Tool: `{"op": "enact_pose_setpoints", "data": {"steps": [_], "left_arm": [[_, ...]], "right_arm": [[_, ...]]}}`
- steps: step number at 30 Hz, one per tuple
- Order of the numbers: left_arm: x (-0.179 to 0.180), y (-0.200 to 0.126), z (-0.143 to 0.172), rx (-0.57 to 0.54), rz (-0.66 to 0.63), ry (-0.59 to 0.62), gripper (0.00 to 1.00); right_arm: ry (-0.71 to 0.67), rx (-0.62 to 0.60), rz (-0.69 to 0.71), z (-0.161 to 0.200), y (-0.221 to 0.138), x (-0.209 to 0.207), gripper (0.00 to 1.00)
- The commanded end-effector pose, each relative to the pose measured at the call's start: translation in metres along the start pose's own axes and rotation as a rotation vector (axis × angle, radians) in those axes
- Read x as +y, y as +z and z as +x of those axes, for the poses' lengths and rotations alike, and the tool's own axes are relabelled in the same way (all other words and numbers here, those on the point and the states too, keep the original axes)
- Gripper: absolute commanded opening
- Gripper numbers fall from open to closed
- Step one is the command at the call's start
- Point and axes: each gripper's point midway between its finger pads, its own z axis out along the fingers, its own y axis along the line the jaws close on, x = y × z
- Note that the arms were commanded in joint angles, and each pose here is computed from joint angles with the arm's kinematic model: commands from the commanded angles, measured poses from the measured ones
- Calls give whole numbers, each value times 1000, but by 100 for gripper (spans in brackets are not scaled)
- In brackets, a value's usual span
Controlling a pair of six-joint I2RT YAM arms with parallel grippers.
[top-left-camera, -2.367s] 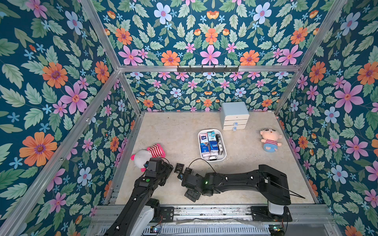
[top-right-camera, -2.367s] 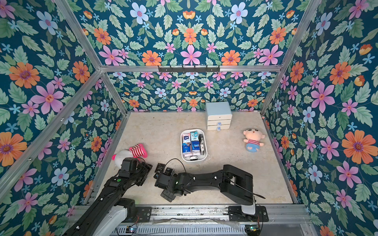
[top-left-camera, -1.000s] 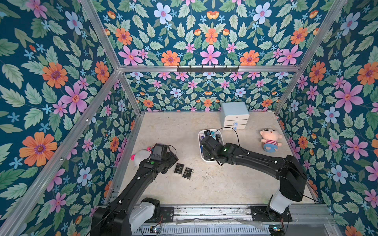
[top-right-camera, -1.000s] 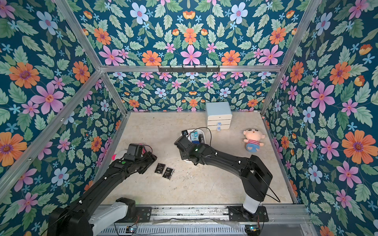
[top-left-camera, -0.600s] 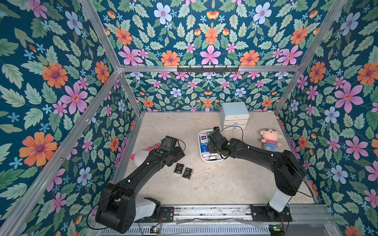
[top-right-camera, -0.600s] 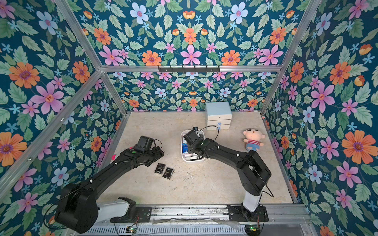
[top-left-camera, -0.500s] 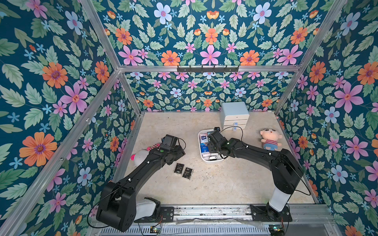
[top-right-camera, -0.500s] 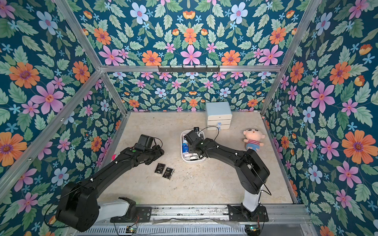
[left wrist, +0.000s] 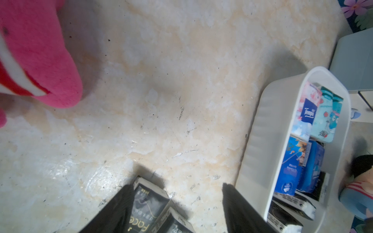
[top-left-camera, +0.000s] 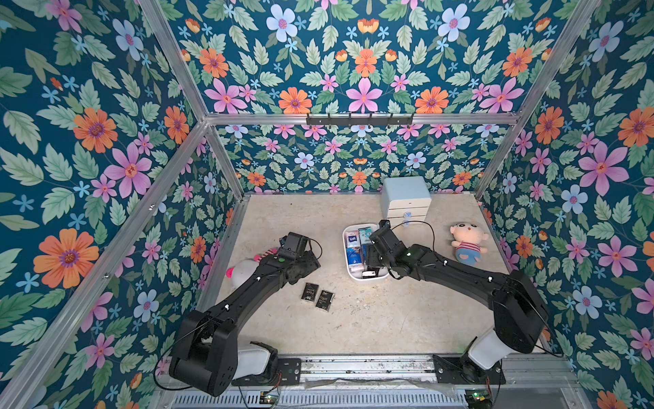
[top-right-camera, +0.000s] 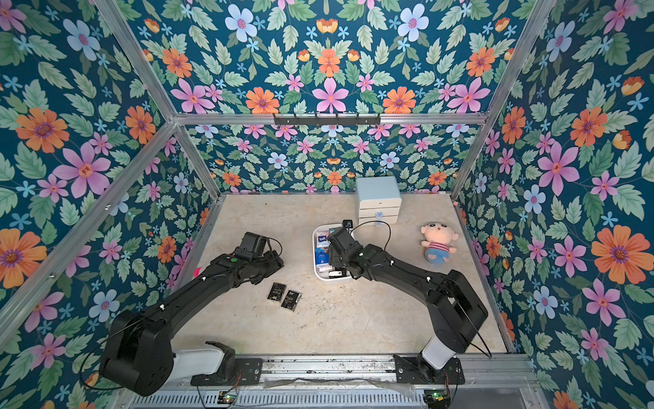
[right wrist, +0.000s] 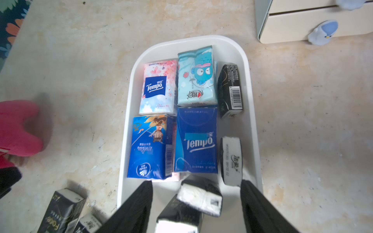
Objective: Put the pocket tissues into the storage box
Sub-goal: Place the pocket tissues in the storage box.
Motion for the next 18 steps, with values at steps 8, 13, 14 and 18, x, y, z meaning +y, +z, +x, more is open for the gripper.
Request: {"op": "enact_pose_setpoints", "data": {"steps": [8,13,14,18], "left_arm": [[29,15,8,24,-196,179,83],[27,19,33,62,-258,322,88],[27,20,39,75,-261,342,87],[37,19,52,96,-308,395,87]], "right_arm": [[-6,-3,-70,1,-23,4,74],[8,22,-98,16,-27,-1,74],[15,23,-104,19,-28,-2,74],[42,43,-123,30,-30,-5,76]]}}
